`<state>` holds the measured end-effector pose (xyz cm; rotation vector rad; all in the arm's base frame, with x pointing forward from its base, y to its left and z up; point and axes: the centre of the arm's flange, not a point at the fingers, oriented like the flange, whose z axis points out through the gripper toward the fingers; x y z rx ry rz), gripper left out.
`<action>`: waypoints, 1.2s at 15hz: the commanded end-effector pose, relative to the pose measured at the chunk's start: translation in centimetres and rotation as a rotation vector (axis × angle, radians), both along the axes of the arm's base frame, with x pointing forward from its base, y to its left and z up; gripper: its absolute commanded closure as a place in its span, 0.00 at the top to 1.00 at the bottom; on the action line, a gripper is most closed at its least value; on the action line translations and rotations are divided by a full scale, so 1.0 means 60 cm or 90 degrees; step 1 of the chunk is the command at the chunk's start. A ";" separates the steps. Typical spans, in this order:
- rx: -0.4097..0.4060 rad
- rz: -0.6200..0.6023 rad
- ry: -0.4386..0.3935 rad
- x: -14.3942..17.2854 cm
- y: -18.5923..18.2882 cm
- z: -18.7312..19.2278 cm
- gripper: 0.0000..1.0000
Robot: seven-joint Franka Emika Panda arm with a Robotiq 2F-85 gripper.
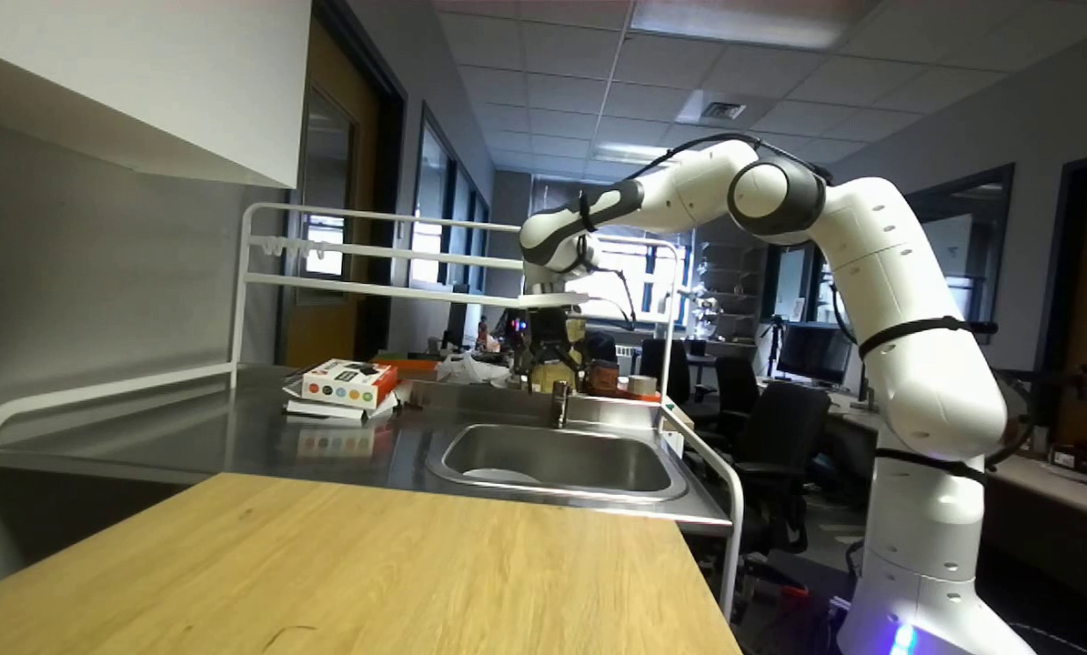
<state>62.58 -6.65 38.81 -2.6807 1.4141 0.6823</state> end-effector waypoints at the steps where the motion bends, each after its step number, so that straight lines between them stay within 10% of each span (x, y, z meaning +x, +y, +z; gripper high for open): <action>1: 0.017 -0.036 0.009 -0.025 0.001 -0.025 1.00; 3: 0.016 -0.041 0.014 -0.028 0.000 -0.038 1.00; 4: 0.014 -0.041 0.017 -0.028 0.000 -0.042 0.75; 14: 0.000 -0.038 0.023 -0.020 -0.001 -0.033 0.05; 18: -0.003 -0.036 0.025 -0.013 -0.001 -0.027 0.02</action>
